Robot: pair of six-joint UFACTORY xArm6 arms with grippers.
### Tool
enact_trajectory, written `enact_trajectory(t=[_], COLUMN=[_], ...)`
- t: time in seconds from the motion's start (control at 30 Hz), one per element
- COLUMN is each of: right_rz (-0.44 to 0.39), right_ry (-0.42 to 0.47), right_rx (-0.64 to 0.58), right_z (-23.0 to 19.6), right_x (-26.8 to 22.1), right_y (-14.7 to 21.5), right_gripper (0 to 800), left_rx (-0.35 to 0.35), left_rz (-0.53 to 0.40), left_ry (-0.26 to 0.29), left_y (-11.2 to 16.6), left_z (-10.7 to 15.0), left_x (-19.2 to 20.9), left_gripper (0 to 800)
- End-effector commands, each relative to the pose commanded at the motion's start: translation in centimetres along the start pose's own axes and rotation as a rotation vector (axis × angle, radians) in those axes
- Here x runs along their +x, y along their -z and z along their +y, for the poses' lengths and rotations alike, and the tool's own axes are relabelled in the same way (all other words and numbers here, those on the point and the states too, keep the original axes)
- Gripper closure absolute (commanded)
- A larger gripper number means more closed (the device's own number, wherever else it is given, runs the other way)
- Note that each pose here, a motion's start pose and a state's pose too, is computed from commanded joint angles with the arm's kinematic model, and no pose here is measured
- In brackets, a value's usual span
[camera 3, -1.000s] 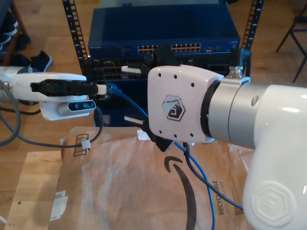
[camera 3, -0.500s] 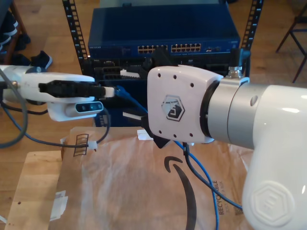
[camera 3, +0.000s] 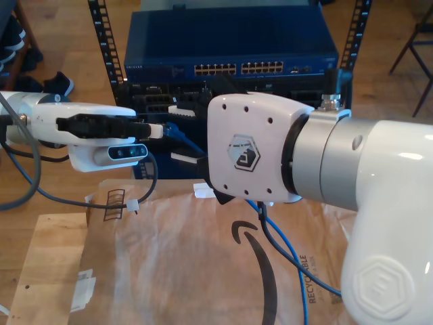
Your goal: Grab the cable and plug it in
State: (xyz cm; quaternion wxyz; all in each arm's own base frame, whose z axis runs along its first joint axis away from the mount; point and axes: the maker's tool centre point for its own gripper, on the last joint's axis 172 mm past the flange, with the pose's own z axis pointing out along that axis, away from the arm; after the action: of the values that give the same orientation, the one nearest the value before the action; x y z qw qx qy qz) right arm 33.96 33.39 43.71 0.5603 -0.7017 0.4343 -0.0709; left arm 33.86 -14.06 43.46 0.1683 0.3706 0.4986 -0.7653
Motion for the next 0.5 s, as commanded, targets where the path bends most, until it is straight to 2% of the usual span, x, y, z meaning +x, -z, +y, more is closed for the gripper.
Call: enact_trajectory(t=[0.5], right_rz=[0.002], right_ry=[-0.004], right_rx=[0.002], right_z=[-0.06], right_x=[0.1], right_y=[0.02], right_gripper=[516], left_rx=[0.011], left_rz=[0.009], left_ry=[0.005], left_y=[-0.53], left_z=[0.07], left_x=[0.16], left_gripper=[784])
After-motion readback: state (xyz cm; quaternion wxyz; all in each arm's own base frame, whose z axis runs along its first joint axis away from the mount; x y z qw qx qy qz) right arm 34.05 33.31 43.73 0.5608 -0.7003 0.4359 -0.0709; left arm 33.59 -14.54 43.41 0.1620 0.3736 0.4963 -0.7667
